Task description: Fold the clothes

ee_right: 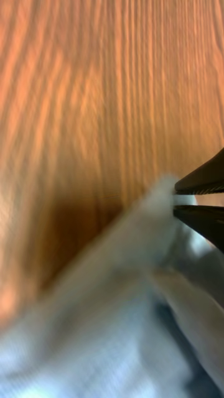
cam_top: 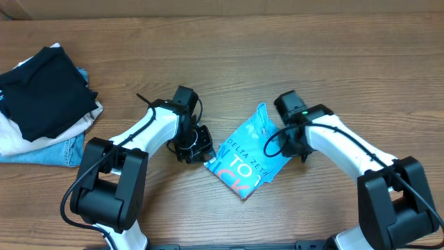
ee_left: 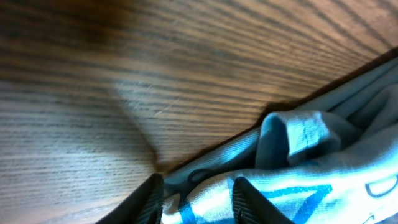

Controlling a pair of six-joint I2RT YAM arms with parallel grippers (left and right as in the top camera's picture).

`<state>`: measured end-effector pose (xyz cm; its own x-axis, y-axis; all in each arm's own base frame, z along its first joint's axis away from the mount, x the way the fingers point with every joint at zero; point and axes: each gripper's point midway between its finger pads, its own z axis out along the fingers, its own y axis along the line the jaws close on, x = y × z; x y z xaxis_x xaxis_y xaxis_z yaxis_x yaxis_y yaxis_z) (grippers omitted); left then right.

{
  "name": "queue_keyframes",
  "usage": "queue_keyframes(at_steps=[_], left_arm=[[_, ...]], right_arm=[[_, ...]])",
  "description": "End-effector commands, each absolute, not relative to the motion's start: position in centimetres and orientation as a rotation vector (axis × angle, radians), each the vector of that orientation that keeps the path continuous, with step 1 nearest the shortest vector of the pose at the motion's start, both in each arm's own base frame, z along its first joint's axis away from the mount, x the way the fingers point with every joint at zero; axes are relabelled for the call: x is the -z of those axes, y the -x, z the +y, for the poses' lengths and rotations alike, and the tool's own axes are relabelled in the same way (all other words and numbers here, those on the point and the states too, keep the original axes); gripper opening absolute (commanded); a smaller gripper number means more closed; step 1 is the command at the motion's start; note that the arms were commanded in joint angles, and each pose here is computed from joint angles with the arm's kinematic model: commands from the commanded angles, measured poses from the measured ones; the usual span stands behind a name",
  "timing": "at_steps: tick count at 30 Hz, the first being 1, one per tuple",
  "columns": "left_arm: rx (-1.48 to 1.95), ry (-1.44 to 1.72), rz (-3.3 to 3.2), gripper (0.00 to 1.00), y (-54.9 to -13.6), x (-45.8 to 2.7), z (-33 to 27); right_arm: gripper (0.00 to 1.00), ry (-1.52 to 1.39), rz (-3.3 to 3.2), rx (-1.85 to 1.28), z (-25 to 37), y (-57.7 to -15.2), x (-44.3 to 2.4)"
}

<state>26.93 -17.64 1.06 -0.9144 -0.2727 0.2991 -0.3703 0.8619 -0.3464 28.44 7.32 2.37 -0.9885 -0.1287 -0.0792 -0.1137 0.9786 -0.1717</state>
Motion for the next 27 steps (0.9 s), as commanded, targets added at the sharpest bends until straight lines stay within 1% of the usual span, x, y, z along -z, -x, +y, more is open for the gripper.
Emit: queue_keyframes(at_steps=[1,5,9,11,12,14,17,21,24,27], left_arm=[[-0.586,-0.465,-2.796,0.33,-26.9,-1.1,-17.5],[-0.617,-0.453,-2.868,0.3,-28.0,-2.7,-17.4],[-0.576,-0.452,-3.102,0.31,-30.8,-6.2,-15.8],[-0.616,-0.402,-3.192,0.33,-31.9,-7.7,-15.8],[-0.652,-0.368,-3.222,0.34,-32.4,-8.4,-16.1],[-0.705,-0.33,-3.265,0.34,-33.2,-9.3,-16.5],[-0.785,-0.239,-3.293,0.34,-34.0,-9.8,-17.5],[-0.806,-0.191,-3.291,0.34,-34.3,-9.1,-18.6],[-0.86,-0.132,-3.244,0.34,-34.0,-8.1,-20.4],[-0.85,-0.096,-3.226,0.34,-33.6,-7.1,-21.3]], right_arm=[[0.11,0.078,3.014,0.302,5.3,-29.4,-2.2],[0.12,0.076,3.018,0.259,5.8,-29.5,-3.1],[0.14,0.089,2.963,0.114,7.8,-29.9,-6.5],[0.14,0.122,2.929,-0.047,9.8,-29.8,-8.3],[0.14,0.185,2.911,-0.171,11.4,-29.5,-9.1],[0.15,0.401,2.856,-0.462,15.1,-28.2,-10.8],[0.15,0.606,2.792,-0.739,18.5,-26.2,-12.2],[0.14,0.672,2.81,-0.903,20.4,-24.1,-11.6],[0.14,0.699,2.852,-1.0,21.4,-22.4,-10.2],[0.14,0.715,2.867,-1.068,22.1,-21.7,-8.9]])
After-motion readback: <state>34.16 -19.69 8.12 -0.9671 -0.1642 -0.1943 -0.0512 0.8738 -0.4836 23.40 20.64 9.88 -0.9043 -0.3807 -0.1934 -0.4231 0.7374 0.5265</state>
